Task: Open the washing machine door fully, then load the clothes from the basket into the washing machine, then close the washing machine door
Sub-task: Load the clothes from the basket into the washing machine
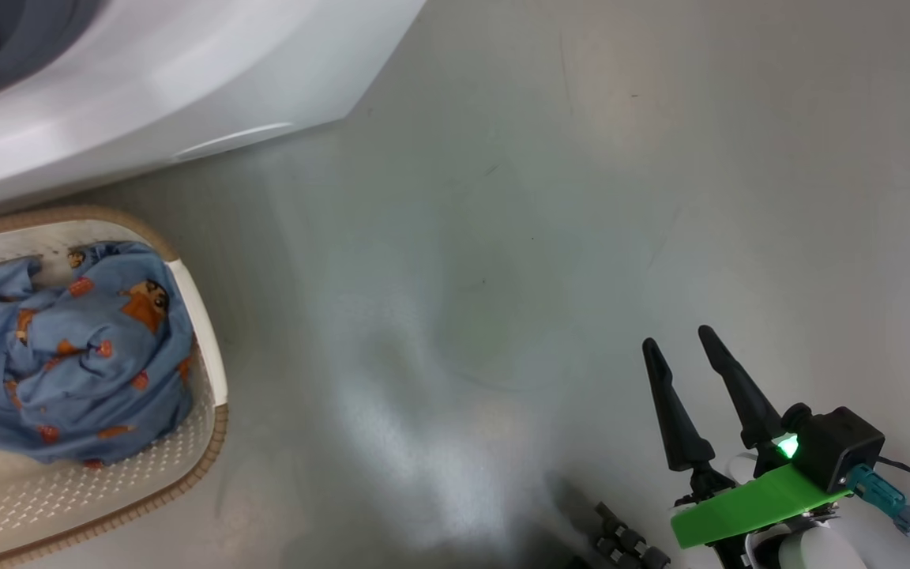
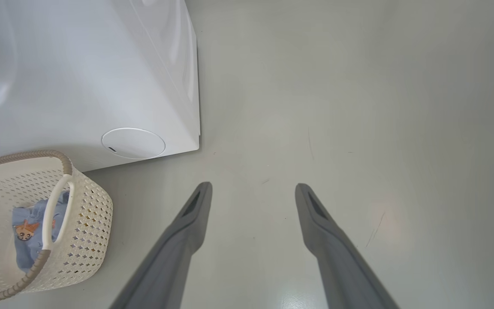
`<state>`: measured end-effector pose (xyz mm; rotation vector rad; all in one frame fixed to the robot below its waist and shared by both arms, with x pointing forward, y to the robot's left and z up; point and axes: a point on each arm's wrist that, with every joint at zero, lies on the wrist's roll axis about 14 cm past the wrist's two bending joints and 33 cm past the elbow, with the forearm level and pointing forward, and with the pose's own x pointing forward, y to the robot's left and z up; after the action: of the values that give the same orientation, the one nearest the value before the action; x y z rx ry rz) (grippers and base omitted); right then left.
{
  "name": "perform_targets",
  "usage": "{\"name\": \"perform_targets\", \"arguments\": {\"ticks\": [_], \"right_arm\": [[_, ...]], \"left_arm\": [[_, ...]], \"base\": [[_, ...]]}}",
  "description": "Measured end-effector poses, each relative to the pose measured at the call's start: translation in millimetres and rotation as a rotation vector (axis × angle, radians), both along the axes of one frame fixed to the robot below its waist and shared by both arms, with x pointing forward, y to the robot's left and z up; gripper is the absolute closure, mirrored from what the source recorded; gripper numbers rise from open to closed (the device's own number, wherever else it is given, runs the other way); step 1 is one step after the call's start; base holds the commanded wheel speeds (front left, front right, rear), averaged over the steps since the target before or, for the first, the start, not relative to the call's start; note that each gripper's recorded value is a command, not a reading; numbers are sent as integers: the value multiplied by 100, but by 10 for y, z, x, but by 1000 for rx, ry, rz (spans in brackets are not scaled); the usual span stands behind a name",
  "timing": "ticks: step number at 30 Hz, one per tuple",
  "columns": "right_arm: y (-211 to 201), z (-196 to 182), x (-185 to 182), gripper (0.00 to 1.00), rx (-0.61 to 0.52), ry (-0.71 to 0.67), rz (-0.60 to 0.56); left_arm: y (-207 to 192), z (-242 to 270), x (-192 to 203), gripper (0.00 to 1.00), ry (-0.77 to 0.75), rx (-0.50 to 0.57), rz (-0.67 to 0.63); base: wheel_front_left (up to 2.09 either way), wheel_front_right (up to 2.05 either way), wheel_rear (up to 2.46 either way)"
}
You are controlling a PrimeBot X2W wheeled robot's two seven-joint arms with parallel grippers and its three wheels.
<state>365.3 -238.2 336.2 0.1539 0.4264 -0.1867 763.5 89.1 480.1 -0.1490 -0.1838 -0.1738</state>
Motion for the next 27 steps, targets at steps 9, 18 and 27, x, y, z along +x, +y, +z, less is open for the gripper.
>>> {"name": "perform_targets", "arguments": {"ticks": [9, 18, 27], "right_arm": [[95, 34, 29, 0, 29, -19, 20], [192, 147, 38, 0, 53, -54, 44], [237, 247, -40, 0, 63, -73, 64]], "left_arm": [[32, -711, -198, 77, 268, 125, 15], [84, -604, -339, 0, 335, 183, 66], [42, -466, -600, 0, 369, 185, 81]], "base": [[0, 0, 0], [0, 0, 0], [0, 0, 0]]}}
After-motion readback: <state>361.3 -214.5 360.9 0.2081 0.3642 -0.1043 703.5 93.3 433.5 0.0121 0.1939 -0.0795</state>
